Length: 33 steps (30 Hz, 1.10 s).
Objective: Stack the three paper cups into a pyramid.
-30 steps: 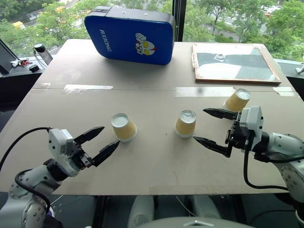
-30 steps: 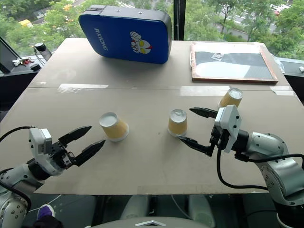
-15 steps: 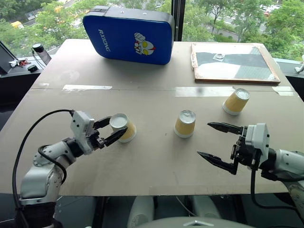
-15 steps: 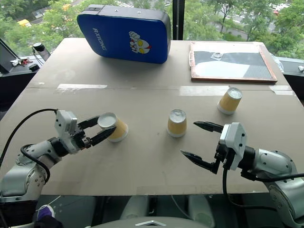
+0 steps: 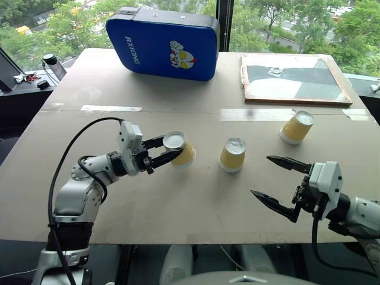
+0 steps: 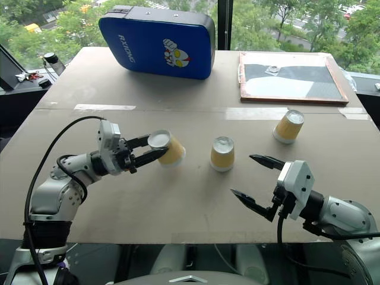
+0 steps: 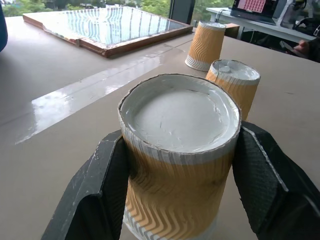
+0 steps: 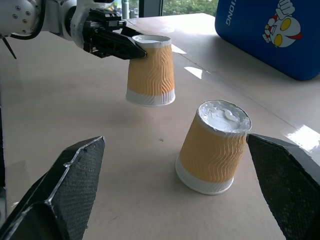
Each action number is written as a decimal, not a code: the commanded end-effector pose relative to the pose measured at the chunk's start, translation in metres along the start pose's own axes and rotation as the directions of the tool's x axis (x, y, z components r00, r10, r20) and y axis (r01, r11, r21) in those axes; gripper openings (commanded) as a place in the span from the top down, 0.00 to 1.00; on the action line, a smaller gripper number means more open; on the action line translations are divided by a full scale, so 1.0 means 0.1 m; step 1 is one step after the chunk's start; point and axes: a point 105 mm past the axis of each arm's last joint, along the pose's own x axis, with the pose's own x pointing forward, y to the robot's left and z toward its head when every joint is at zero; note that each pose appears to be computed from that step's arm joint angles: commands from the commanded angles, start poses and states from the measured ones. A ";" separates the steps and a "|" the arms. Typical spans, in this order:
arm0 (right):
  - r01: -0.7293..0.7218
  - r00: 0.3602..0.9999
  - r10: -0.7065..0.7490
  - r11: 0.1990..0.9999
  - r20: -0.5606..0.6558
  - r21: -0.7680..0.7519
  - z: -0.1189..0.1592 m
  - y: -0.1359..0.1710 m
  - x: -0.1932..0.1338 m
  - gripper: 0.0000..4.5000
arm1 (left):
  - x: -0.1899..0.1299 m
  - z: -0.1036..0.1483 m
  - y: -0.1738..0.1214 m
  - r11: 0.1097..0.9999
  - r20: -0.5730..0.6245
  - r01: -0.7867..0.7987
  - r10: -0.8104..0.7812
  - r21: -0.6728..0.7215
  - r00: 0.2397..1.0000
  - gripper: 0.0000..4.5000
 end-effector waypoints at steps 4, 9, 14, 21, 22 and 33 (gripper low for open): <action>0.061 0.998 -0.061 0.996 0.005 -0.059 0.08 0.00 -0.12 0.00 | 0.28 0.02 -0.05 0.994 0.003 0.104 -0.104 0.044 0.995 0.47; 0.082 0.997 -0.082 0.995 0.001 -0.062 0.07 -0.01 -0.14 0.00 | 0.41 -0.01 -0.11 0.986 -0.009 0.156 -0.156 0.060 0.988 0.47; 0.094 0.996 -0.095 0.993 -0.001 -0.069 0.07 -0.01 -0.15 0.00 | 0.49 -0.08 -0.15 0.979 -0.045 0.183 -0.179 0.090 0.983 0.47; 0.102 0.995 -0.102 0.992 -0.001 -0.073 0.08 -0.01 -0.15 0.00 | 0.54 -0.14 -0.13 0.978 -0.059 0.173 -0.167 0.117 0.984 0.47; 0.101 0.995 -0.101 0.992 0.000 -0.072 0.08 -0.01 -0.15 0.00 | 0.54 -0.14 -0.13 0.978 -0.058 0.171 -0.166 0.118 0.984 0.47; 0.113 0.993 -0.114 0.992 -0.012 -0.056 0.07 -0.02 -0.21 0.00 | 0.45 -0.13 -0.06 0.983 -0.043 0.141 -0.137 0.114 0.990 0.02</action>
